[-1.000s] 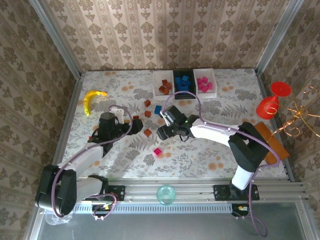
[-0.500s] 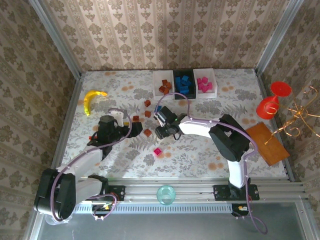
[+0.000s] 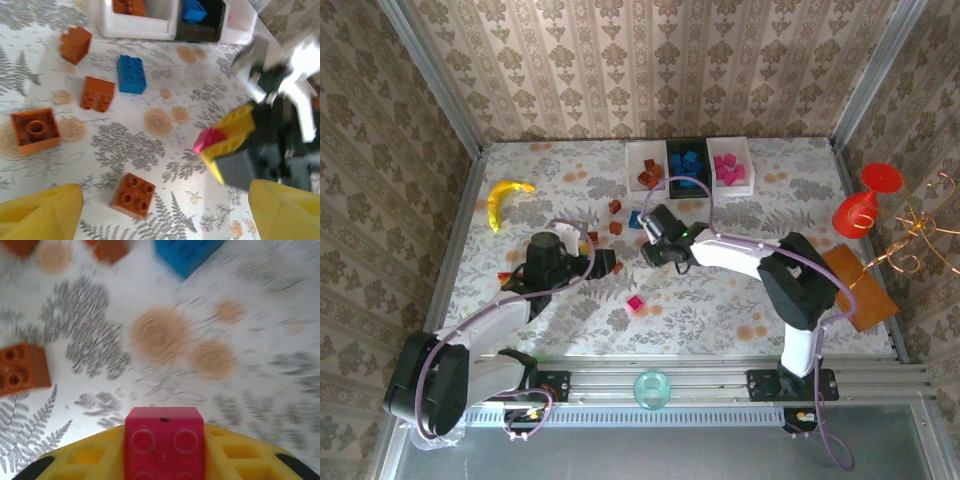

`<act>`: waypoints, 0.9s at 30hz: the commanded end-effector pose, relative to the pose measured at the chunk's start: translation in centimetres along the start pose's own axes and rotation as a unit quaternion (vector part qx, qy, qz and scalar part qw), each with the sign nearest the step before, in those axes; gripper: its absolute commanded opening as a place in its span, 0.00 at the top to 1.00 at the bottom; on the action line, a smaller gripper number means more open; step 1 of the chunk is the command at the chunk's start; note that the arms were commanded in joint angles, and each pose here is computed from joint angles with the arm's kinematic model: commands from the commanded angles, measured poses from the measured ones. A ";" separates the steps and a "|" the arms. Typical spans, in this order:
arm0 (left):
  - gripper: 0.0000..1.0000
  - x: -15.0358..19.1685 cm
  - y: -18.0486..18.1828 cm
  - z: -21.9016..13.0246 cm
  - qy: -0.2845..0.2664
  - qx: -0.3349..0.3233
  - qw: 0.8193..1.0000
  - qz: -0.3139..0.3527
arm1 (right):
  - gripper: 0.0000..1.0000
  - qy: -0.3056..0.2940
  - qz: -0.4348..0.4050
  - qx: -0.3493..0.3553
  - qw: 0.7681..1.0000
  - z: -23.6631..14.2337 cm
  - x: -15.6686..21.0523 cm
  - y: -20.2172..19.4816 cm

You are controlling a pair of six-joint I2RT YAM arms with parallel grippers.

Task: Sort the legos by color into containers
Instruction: Pick up the lego from the center of the table, then place the lego in the container.

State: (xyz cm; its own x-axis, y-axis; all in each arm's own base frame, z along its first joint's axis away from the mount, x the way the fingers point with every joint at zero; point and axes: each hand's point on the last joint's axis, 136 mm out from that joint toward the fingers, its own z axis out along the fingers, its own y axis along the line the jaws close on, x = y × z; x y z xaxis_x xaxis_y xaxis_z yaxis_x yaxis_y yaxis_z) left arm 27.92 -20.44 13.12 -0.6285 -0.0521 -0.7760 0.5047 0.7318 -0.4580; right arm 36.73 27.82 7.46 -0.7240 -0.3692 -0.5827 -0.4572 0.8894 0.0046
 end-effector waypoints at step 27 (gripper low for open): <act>0.01 -5.7 -6.8 5.3 -0.016 0.045 0.995 0.089 | 0.62 -0.066 0.275 0.260 0.923 1.1 -11.1 -32.5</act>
State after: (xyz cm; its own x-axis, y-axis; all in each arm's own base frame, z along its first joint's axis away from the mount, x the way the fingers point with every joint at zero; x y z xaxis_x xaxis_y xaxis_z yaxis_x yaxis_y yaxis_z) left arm 31.78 -28.43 17.24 -0.5512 0.0460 -0.8331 0.6176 0.6938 -0.3704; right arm 59.64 4.00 13.60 -0.6707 0.1542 -0.7255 0.2563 0.9661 -0.0317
